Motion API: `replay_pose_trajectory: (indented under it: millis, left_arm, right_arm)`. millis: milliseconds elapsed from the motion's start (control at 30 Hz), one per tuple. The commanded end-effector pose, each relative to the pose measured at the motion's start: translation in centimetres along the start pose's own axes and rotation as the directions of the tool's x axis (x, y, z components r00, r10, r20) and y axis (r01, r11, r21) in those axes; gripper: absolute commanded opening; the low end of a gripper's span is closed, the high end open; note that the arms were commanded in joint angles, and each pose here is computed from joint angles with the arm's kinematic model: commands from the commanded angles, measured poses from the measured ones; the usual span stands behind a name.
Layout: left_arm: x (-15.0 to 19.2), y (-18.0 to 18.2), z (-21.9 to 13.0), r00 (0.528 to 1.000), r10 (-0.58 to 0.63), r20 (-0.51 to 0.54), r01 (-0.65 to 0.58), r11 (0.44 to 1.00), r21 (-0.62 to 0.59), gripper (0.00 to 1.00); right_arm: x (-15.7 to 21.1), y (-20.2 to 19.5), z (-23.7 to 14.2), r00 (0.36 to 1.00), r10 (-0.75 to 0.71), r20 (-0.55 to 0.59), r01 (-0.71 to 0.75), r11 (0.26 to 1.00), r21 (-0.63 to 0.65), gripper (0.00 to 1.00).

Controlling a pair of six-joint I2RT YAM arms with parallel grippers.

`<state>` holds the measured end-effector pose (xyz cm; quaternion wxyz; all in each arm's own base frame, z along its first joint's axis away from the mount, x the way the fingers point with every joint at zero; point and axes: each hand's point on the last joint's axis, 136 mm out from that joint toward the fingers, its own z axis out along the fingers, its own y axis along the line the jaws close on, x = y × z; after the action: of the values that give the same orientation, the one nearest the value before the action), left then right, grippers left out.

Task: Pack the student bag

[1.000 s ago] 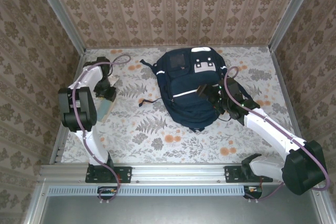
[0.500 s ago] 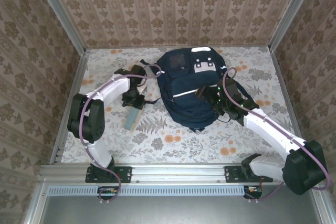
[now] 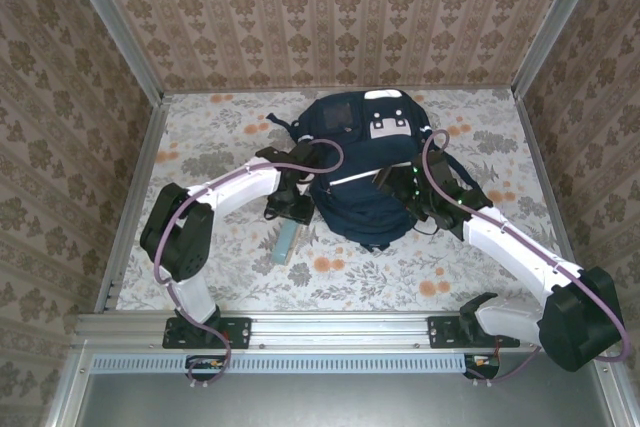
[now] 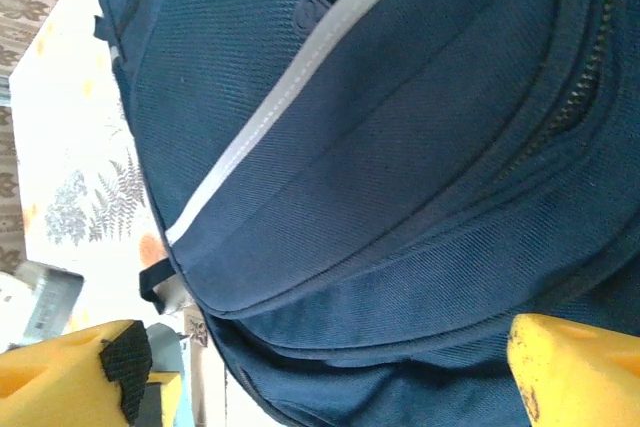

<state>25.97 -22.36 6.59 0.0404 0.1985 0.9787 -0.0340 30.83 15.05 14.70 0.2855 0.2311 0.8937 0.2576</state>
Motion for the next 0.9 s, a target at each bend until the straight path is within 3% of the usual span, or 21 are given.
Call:
replay_pose_trajectory:
  millis: [0,200,400,600,867]
  left_arm:
    - [-1.8,-1.9,-2.1,0.996,0.018,0.088,-0.026,0.995,0.091,0.71]
    - [-3.0,0.3,-6.8,0.967,0.000,0.254,-0.022,0.996,0.083,0.89]
    - [-2.2,6.4,-10.0,0.894,-0.144,0.425,0.140,0.989,0.039,0.98]
    - [0.9,12.1,-10.1,0.795,-0.356,0.492,0.361,0.928,0.089,1.00]
    - [4.5,16.8,-10.3,0.669,-0.501,0.549,0.542,0.834,0.101,1.00]
  right_arm:
    - [0.4,-0.8,-0.4,0.998,-0.057,-0.010,0.058,0.994,0.091,0.92]
    - [3.1,0.9,0.1,0.989,-0.142,-0.042,0.147,0.980,0.138,0.89]
    - [8.3,6.3,2.1,0.951,-0.281,-0.129,0.297,0.946,0.127,0.86]
    - [14.1,11.4,5.5,0.890,-0.392,-0.232,0.428,0.894,0.132,0.87]
    - [16.2,12.8,8.3,0.899,-0.364,-0.241,0.422,0.867,0.265,0.86]
